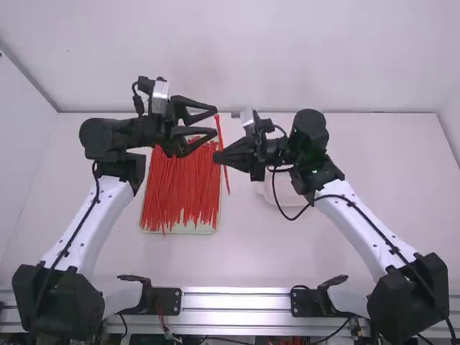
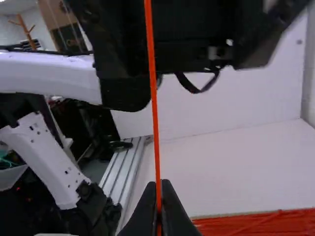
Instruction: Fasten the cable tie
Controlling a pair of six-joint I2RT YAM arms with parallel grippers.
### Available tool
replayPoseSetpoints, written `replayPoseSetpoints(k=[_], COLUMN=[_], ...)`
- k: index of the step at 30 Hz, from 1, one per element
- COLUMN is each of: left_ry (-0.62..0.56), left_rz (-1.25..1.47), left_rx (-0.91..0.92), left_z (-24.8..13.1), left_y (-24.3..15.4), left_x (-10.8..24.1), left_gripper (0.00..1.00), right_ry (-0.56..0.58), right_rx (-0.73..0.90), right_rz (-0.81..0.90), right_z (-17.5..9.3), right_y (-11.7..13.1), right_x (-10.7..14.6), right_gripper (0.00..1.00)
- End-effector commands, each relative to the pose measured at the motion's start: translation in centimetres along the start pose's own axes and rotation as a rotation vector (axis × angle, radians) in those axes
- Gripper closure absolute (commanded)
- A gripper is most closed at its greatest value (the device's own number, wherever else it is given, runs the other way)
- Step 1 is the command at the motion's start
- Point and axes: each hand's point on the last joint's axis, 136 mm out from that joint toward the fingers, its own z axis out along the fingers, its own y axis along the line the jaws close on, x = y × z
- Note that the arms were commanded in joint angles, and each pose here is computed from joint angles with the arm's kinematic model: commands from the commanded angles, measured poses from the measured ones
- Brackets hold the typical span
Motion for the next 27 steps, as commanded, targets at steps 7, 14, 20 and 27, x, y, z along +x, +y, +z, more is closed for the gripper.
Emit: replayPoseSetpoints(k=[7, 14, 20, 27], left_ry=[0.01, -0.002, -0.026, -0.022], left_rz=[0.008, 0.006, -0.025, 0.013], left_rx=[0.066, 0.058, 0.043, 0.028], left_z=[1.2, 1.2, 1.2, 1.0], left_y=[-1.7, -1.6, -1.5, -1.6], left_x=[-0.6, -0.8, -1.3, -3.2], left_gripper=[0.6, 0.94, 0.98, 0.98], right_ry=[-0.006, -0.004, -0.003, 0.03], right_rx=[-0.017, -0.016, -0.016, -0.015], right_rz=[-0.057, -0.053, -0.05, -0.066], right_z=[0.4, 0.4, 0.4, 0.4], right_y=[0.5, 0.5, 0.5, 0.3], right_x=[-1.0, -0.9, -0.8, 0.5], right_gripper=[1.0, 1.0, 1.0, 0.69])
